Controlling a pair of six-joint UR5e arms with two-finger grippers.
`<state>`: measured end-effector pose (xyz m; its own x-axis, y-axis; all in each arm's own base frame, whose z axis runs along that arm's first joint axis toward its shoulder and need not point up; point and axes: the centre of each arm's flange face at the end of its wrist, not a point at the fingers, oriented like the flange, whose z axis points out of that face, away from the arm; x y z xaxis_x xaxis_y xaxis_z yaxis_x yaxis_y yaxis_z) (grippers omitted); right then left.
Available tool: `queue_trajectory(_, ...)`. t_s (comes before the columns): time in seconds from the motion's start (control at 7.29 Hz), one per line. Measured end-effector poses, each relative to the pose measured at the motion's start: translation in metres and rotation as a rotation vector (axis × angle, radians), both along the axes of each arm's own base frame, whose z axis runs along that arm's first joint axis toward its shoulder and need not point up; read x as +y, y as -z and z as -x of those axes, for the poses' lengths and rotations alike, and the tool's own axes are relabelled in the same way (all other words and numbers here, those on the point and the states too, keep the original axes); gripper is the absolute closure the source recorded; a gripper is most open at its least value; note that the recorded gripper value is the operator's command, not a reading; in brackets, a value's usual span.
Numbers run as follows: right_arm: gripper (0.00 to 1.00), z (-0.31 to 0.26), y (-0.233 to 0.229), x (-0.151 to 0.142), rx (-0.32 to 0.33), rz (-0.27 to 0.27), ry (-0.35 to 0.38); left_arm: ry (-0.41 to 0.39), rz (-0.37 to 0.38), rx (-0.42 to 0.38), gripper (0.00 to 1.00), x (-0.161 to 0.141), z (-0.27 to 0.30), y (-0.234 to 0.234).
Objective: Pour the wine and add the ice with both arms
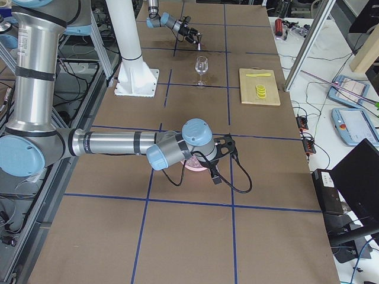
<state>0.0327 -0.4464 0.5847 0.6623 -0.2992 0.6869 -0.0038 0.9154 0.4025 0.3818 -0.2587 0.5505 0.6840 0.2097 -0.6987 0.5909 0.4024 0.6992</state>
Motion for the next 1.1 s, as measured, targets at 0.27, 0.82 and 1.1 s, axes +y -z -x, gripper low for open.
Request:
queue_trajectory(0.27, 0.00, 0.0000, 0.0003, -0.0002, 0.000, -0.001, 0.000, 0.003, 0.009, 0.001, 0.28, -0.0006, -0.0051, -0.0082)
queue_trajectory(0.82, 0.00, 0.0001, 0.0008, -0.0007, 0.000, -0.002, 0.000, 0.022, 0.006, 0.016, 0.34, -0.0017, -0.0069, -0.0040)
queue_trajectory(1.1, 0.00, 0.0001, 0.0009, -0.0008, 0.000, -0.002, 0.000, 0.027, 0.005, 0.017, 0.36, -0.0020, -0.0069, -0.0044)
